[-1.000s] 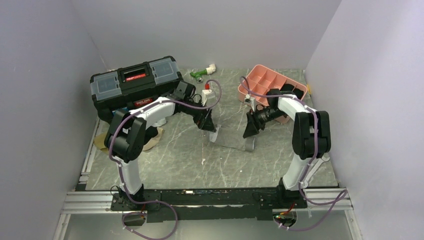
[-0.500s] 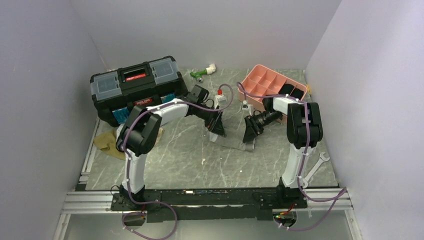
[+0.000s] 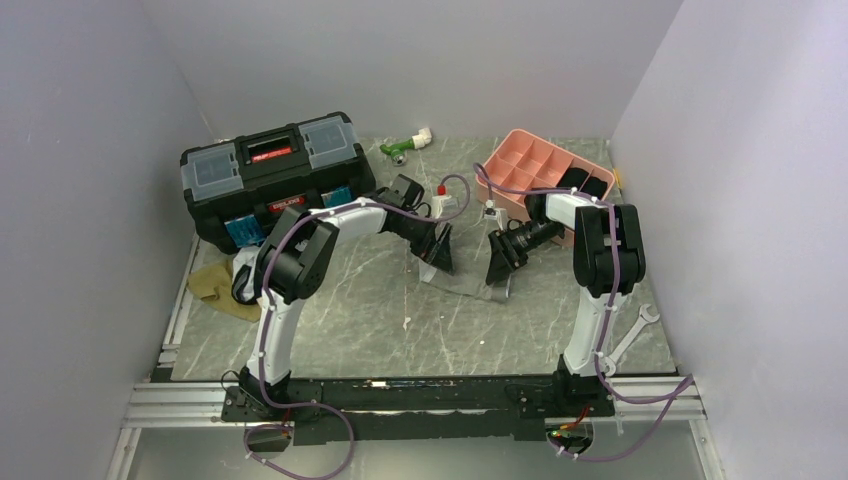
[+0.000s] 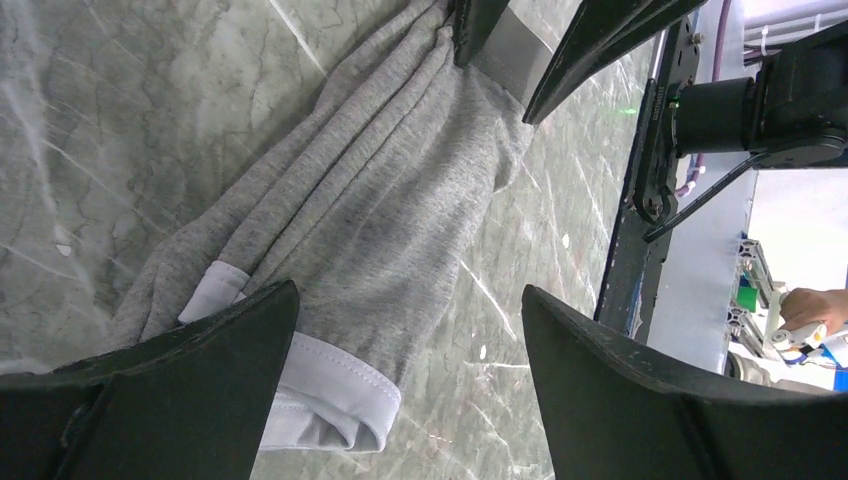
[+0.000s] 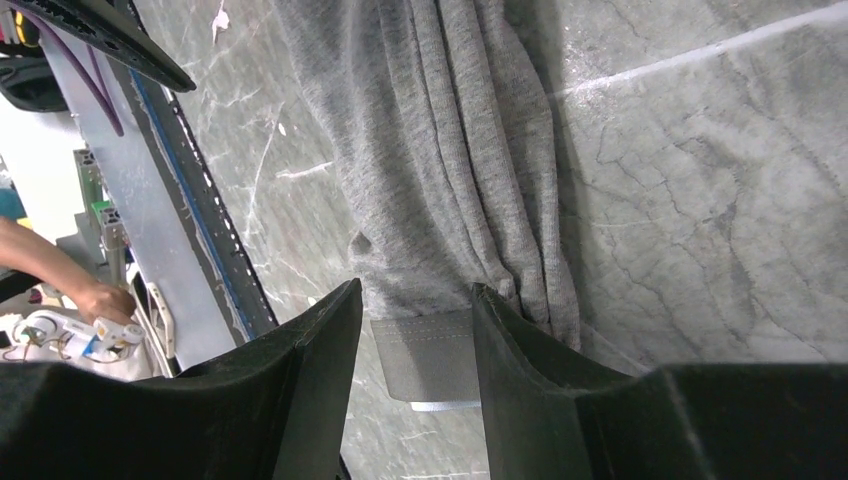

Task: Roll the underwear
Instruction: Fold the underwear at the center of the board.

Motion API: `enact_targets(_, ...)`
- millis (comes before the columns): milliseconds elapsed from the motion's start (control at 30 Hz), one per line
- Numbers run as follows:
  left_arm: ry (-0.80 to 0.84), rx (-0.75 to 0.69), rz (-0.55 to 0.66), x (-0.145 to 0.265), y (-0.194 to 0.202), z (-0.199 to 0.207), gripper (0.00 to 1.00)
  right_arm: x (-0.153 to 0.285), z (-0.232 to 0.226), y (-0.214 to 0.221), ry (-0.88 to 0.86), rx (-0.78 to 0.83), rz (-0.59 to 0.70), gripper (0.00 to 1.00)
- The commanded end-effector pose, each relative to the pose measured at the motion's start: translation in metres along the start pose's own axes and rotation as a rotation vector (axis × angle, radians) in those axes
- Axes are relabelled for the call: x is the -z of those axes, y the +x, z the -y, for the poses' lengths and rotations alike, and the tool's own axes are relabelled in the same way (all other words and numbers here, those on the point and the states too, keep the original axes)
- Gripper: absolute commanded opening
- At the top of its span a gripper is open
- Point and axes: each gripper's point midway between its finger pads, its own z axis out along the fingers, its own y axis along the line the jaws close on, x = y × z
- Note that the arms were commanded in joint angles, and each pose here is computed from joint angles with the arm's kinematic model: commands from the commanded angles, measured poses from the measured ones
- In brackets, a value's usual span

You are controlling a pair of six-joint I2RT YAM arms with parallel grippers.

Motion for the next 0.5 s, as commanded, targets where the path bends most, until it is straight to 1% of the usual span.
enact_targets(0,-0.156,0.013,-0.023,0.003,0.01,-0.028,0.91,0.006,0.04,0.005,0.174,0.066,-0.044,0.49)
enact_targets(67,-0.16,-0.04,-0.024,0.006,0.008,-0.025,0.91,0.008,0.039,0.005,0.186,0.072,-0.045,0.49)
enact_targets(233,-0.134,-0.129,-0.011,0.015,-0.001,-0.007,0.92,0.015,0.018,-0.004,0.127,0.1,-0.012,0.5)
enact_targets(467,-0.066,-0.241,0.037,0.03,-0.025,0.026,0.95,0.031,-0.018,-0.019,0.066,0.176,0.054,0.56)
